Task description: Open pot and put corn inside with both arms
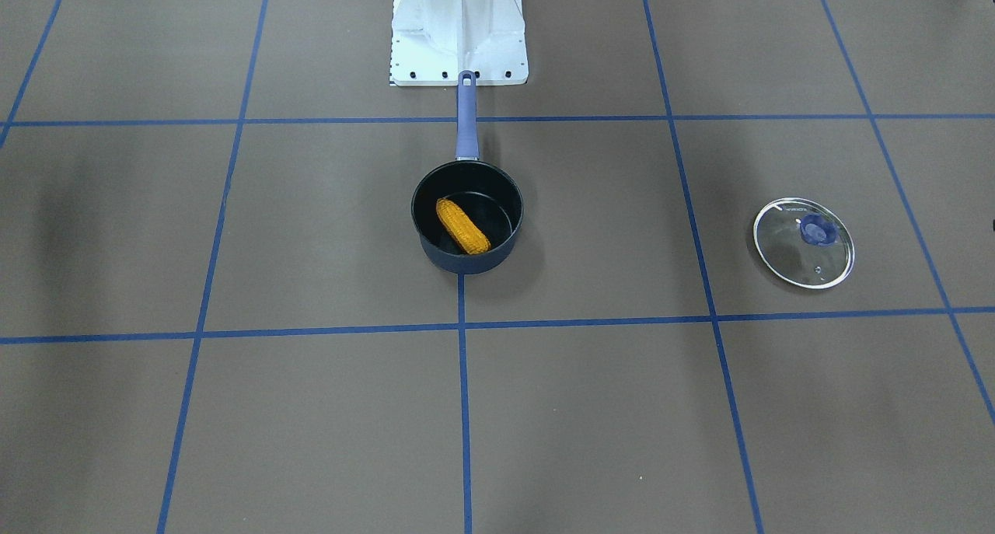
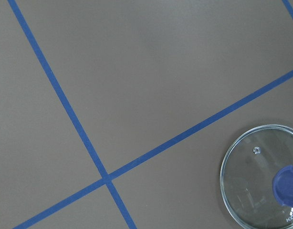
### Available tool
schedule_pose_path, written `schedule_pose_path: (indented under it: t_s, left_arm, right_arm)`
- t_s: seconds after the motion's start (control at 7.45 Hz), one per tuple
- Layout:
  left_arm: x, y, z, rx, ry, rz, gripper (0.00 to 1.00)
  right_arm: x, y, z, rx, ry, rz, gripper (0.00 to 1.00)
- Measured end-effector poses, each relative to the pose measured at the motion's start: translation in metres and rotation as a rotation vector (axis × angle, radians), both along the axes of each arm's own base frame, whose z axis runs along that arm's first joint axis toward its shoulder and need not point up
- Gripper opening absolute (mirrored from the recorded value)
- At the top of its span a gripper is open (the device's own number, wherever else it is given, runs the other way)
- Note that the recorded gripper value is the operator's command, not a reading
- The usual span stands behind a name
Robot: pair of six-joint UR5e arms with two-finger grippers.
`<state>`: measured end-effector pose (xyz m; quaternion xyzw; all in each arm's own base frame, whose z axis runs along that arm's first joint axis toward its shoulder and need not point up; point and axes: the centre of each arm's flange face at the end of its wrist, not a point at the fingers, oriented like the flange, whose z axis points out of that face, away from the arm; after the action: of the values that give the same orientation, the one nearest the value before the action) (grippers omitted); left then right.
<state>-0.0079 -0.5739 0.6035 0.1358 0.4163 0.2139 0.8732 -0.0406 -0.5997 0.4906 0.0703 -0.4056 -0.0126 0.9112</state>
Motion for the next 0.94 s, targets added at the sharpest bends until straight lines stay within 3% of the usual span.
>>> schedule_pose_path:
  t_s: [0.4,0.94]
  left_arm:
    - [-0.002,0.001,0.002,-0.006,0.000,-0.006,0.98]
    - [-0.003,0.014,-0.002,-0.007,0.002,-0.015,0.98]
  right_arm:
    - [0.000,0.002,0.002,-0.003,0.001,0.000,1.00]
    - [0.009,0.049,0.007,-0.051,-0.014,0.049,1.00]
